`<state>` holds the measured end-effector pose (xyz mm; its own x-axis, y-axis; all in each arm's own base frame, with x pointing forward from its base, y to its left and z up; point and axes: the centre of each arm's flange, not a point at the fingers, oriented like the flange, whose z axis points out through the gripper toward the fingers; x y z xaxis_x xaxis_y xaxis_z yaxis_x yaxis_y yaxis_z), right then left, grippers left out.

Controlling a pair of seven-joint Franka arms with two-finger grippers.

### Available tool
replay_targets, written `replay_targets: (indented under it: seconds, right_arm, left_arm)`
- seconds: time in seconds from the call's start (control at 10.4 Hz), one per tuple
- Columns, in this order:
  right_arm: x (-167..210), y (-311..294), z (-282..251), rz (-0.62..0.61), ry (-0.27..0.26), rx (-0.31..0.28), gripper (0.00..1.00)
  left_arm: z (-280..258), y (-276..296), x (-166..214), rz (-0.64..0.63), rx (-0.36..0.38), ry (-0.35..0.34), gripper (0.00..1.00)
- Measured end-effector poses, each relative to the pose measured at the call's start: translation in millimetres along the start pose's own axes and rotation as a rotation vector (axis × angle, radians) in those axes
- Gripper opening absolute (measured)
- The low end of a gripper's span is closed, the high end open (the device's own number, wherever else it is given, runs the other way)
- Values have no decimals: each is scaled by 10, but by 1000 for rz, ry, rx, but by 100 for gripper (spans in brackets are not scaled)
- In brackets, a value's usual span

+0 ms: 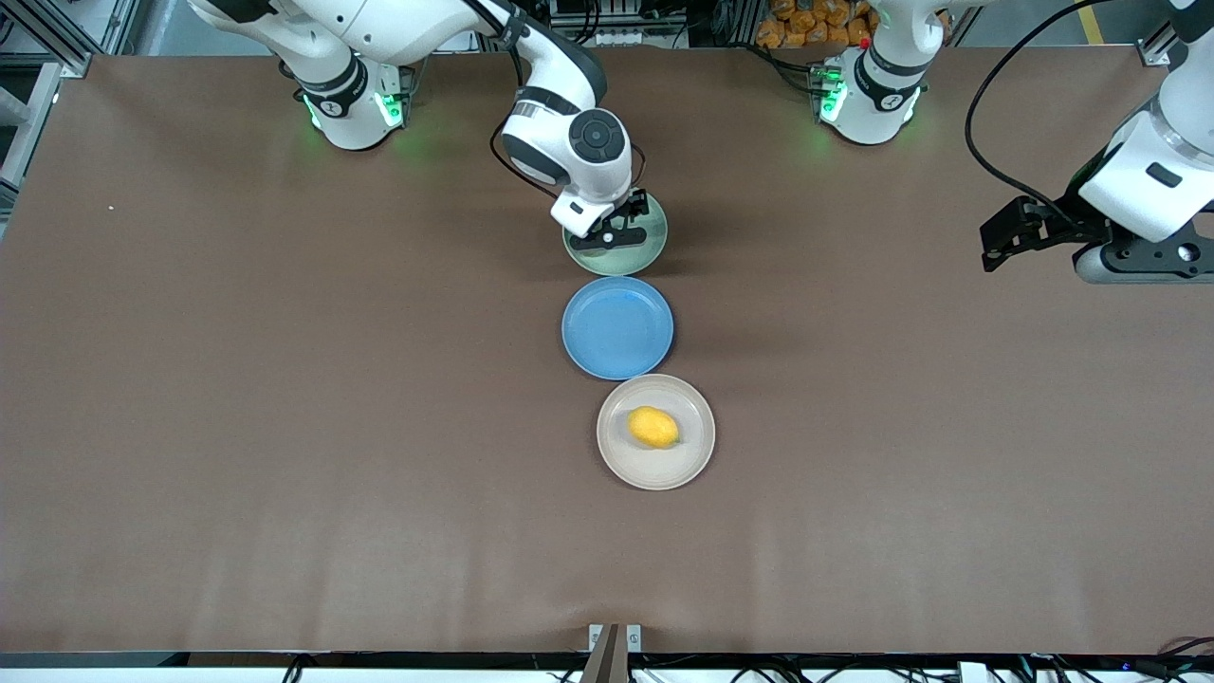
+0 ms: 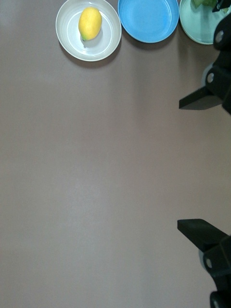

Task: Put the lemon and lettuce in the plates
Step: 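Lower the lettuce onto the green plate and open the right gripper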

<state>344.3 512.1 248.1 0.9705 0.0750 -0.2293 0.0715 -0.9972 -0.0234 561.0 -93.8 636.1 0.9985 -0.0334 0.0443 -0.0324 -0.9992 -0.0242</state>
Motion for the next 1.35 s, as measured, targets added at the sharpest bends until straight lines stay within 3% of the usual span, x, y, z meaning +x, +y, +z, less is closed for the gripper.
replay_targets:
  seconds: [0.77, 1.35]
  right_arm:
    - [1042, 1132, -1541, 157, -24, -74, 100]
    - [1891, 2527, -2019, 157, 48, -96, 100]
  left_arm:
    - [-20, -97, -50, -16, 7, 1, 100]
    - [-22, -48, -52, -6, 6, 3, 100]
